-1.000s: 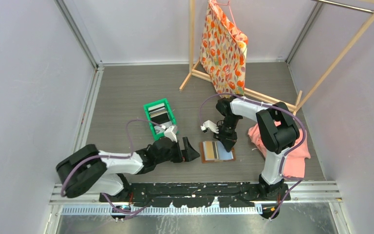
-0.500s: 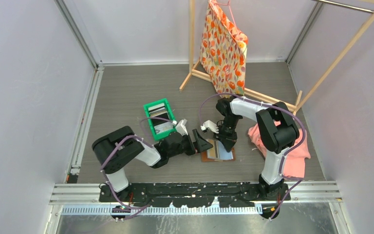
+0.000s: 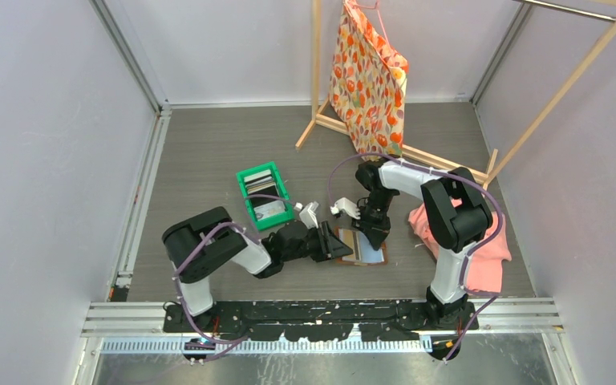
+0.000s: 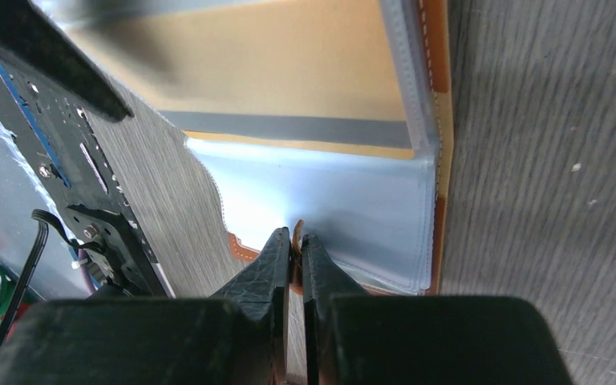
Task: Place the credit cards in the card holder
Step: Close the card holder at the center of the board.
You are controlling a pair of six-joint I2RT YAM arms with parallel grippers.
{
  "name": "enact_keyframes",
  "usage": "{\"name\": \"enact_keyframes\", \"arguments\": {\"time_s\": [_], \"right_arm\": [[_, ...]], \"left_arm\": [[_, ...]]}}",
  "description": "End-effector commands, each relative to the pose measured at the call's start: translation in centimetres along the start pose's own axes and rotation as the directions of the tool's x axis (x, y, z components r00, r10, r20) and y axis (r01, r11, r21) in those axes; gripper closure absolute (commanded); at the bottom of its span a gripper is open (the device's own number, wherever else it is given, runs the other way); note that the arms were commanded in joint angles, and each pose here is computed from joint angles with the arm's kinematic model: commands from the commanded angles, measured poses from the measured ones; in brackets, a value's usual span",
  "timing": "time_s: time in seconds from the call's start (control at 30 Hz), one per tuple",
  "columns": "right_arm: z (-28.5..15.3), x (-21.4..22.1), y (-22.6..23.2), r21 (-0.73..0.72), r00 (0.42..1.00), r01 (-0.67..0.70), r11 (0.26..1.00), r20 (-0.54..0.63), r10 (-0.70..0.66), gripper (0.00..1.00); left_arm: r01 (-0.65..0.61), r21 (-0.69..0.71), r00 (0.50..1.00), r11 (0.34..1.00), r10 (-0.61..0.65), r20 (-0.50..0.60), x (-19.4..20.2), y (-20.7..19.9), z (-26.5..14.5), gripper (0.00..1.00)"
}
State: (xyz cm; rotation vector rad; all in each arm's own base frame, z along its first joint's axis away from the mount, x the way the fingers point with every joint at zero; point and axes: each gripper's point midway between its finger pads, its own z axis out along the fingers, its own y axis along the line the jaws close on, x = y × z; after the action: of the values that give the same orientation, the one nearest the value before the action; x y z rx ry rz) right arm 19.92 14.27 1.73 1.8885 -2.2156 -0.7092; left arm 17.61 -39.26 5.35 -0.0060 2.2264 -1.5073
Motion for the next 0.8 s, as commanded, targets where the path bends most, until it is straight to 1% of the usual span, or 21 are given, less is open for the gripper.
{"name": "enact_keyframes", "arguments": {"time_s": [0.0,0.03,0.1,0.23,0.37,0.4,0.5,0.63,0.7,0.77], "right_arm": [[-0.2,-2.0,-1.9,0.060,0.995,0.048,0.997,0.083,-0.053,0.97],[-0.5,-2.3,-1.6,0.057,0.993,0.056,0.997,0.103,-0.061,0.97],[-1.3,-2.8,-1.1,0.052,0.986,0.068,0.996,0.152,-0.075,0.97],[-2.8,-4.1,0.5,0.029,0.957,0.126,0.992,0.259,-0.130,0.97],[-4.6,-5.8,2.7,-0.007,0.897,0.203,0.979,0.402,-0.184,0.97],[-5.0,-6.2,3.1,-0.006,0.881,0.226,0.974,0.429,-0.202,0.97],[-5.8,-7.4,4.4,-0.023,0.832,0.274,0.961,0.508,-0.225,0.98],[-6.8,-8.7,6.1,-0.115,0.795,0.283,0.952,0.584,-0.166,0.98],[-7.0,-9.5,7.2,-0.194,0.766,0.276,0.942,0.636,-0.093,0.98],[-7.1,-10.3,7.9,-0.248,0.726,0.299,0.921,0.686,-0.051,0.98]], "left_arm": [[-0.011,-0.116,1.000,0.993,0.012,0.012,-0.5,0.6,-0.7,0.71],[-0.010,-0.153,1.000,0.988,0.012,0.013,-0.5,1.1,-1.0,0.79],[-0.016,-0.235,1.000,0.972,0.017,0.006,-0.5,2.2,-1.7,0.89],[-0.080,-0.353,0.997,0.932,0.072,-0.037,-0.9,2.8,-3.3,0.97],[-0.168,-0.468,0.986,0.868,0.140,-0.095,-1.7,2.8,-5.8,0.98],[-0.195,-0.517,0.980,0.833,0.144,-0.137,-1.4,3.4,-6.9,0.99],[-0.252,-0.547,0.966,0.798,0.171,-0.195,-1.7,2.8,-8.1,0.99],[-0.309,-0.580,0.945,0.754,0.178,-0.274,-1.5,2.5,-9.0,0.98],[-0.340,-0.594,0.933,0.730,0.180,-0.313,-1.3,2.3,-9.2,0.98],[-0.372,-0.594,0.919,0.714,0.193,-0.344,-1.1,1.8,-9.1,0.97]]}}
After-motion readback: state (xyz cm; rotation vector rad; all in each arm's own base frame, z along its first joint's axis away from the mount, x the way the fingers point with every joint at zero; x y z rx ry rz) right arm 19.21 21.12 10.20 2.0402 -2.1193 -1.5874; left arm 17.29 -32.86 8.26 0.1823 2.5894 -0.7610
